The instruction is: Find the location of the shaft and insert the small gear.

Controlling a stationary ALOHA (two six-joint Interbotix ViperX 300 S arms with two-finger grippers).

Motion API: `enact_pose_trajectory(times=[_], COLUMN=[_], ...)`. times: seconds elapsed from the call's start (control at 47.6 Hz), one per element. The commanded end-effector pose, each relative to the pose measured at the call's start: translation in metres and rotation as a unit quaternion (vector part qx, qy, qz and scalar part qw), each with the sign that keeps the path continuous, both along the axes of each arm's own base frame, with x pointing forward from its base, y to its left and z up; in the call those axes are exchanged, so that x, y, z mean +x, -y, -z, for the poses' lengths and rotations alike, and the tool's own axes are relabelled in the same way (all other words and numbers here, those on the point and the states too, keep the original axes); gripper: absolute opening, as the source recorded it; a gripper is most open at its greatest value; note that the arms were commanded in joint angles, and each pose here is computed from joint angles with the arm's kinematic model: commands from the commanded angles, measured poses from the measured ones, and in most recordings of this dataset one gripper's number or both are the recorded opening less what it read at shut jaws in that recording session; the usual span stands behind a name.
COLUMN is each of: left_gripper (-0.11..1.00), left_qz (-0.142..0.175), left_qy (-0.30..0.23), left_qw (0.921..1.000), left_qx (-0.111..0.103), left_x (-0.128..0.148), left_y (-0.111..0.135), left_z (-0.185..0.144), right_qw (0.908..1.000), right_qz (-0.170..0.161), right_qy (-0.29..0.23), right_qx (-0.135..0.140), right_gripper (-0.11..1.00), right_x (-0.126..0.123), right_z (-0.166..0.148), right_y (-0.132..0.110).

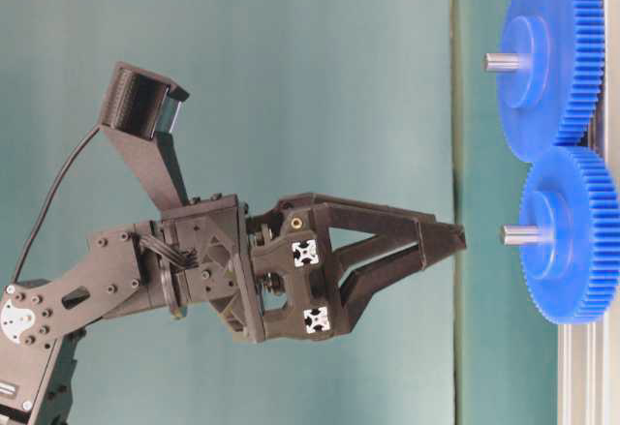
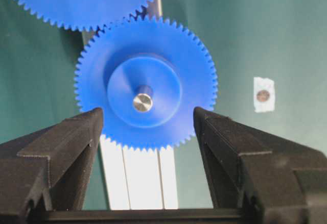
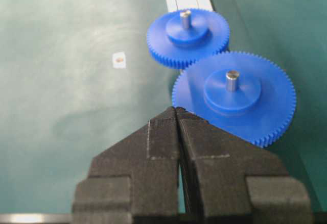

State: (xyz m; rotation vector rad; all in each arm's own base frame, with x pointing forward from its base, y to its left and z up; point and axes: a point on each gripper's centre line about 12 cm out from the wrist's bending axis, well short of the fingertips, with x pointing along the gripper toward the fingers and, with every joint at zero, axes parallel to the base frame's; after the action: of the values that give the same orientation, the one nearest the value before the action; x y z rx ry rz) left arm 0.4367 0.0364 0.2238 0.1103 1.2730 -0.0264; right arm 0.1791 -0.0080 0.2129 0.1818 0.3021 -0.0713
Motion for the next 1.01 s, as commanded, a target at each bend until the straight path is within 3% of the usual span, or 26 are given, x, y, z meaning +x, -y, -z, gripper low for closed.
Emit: enact_pose_trajectory(times=[0.0, 0.987], left_gripper=[0.69, 0.69], left_qz=[0.002, 0.008], left_qy=[0.033, 0.060], left_qw=[0.9995, 0.9982], left_qx=[0.003, 0.006], left_x=[0.001, -0.002], left_y=[0.002, 0.008], left_z=[-0.026, -0.057], right_qw=[1.0000, 1.0000], right_qz=[0.003, 0.003], right_qy=[0.004, 0.004], right_qx=[0.004, 0.004], right_gripper=[0.01, 0.01], right_x=[0.002, 0.002], right_z=[-0.003, -0.003], right_y=[0.001, 0.001])
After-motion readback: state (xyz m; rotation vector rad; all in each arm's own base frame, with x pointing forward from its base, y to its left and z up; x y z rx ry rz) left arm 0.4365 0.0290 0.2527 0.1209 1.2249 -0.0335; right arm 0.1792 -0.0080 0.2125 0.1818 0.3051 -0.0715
